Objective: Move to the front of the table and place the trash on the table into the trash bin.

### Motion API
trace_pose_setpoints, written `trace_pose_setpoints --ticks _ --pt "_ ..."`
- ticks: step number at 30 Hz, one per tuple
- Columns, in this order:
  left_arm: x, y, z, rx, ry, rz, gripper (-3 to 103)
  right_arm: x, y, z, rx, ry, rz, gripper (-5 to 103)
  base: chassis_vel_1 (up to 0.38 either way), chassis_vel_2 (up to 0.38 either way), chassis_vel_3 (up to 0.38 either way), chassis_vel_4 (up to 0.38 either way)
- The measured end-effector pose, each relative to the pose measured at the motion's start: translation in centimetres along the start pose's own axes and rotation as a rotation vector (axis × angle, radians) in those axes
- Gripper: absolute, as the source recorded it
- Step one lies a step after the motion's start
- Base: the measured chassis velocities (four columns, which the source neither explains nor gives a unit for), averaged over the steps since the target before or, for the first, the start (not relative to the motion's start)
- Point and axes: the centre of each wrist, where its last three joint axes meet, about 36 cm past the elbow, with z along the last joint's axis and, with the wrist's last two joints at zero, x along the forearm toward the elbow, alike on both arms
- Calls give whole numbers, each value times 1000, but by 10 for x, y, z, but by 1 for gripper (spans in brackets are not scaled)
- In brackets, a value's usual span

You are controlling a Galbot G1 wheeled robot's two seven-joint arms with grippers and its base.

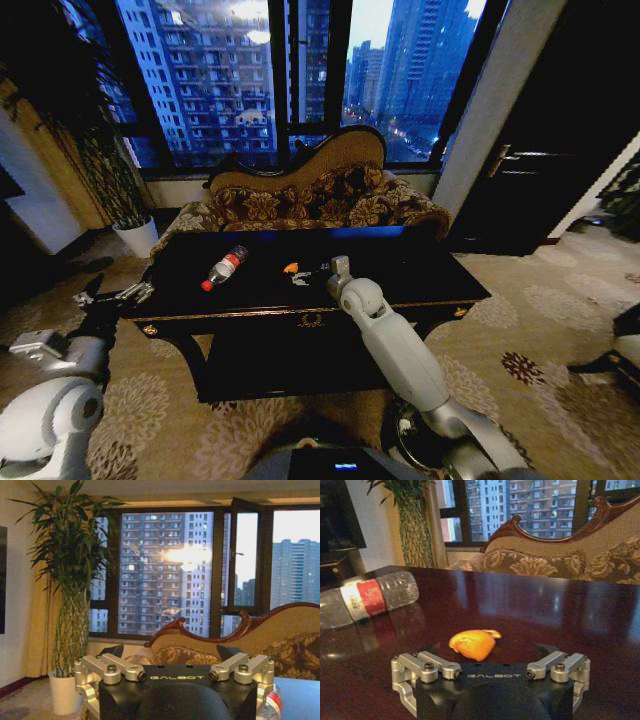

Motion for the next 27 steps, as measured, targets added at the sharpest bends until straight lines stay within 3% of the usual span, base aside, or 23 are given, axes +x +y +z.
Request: trace_pose_setpoints --ticks 10,27 --pt "0 2 2 9 3 -5 100 -8 10 -1 13 -15 -25 100 0 0 0 0" --pt "-4 4 6 20 2 -8 100 -22 2 1 43 -4 10 100 0 0 0 0"
